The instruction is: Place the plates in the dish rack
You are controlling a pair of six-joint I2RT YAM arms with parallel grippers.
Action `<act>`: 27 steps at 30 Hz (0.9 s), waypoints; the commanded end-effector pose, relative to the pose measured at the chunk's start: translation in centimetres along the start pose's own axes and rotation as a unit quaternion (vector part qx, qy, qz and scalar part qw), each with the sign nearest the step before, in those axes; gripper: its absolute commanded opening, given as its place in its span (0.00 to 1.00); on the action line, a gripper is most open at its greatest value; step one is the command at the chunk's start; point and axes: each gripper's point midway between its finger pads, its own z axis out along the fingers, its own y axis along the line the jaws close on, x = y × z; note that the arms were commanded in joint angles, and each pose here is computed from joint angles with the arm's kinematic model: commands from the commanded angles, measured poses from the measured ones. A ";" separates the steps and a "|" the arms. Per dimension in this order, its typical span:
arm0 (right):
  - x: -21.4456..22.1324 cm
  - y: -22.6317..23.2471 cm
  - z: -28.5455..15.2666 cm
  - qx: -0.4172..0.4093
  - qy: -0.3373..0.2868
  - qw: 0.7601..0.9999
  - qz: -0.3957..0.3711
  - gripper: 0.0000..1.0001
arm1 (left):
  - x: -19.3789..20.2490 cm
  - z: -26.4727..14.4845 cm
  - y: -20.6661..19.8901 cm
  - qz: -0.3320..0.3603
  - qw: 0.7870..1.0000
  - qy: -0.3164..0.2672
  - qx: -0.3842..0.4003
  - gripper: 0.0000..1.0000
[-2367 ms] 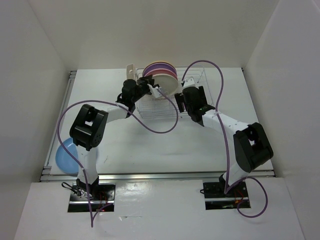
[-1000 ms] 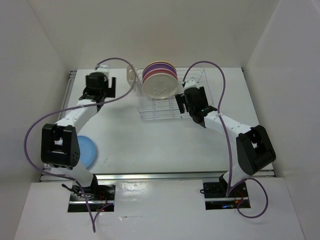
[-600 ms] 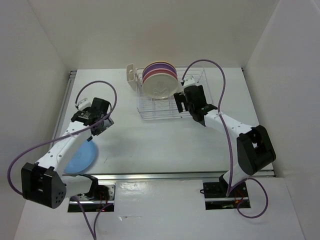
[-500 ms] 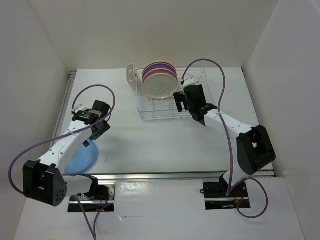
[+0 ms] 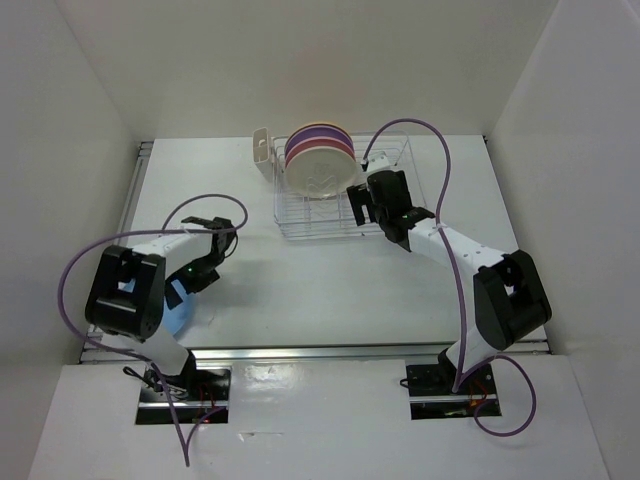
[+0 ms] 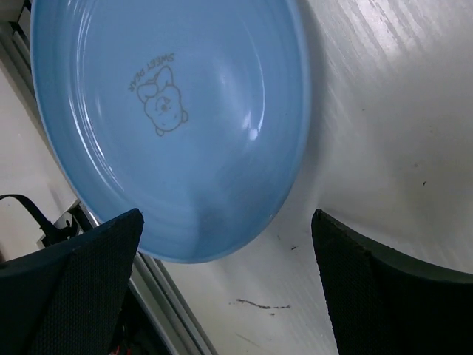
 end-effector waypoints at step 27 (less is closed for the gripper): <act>-2.2 -1.7 -0.3 0.036 -0.025 0.999 -0.003 1.00 | -1.2 5.3 -6.2 0.058 0.995 0.068 0.038 0.31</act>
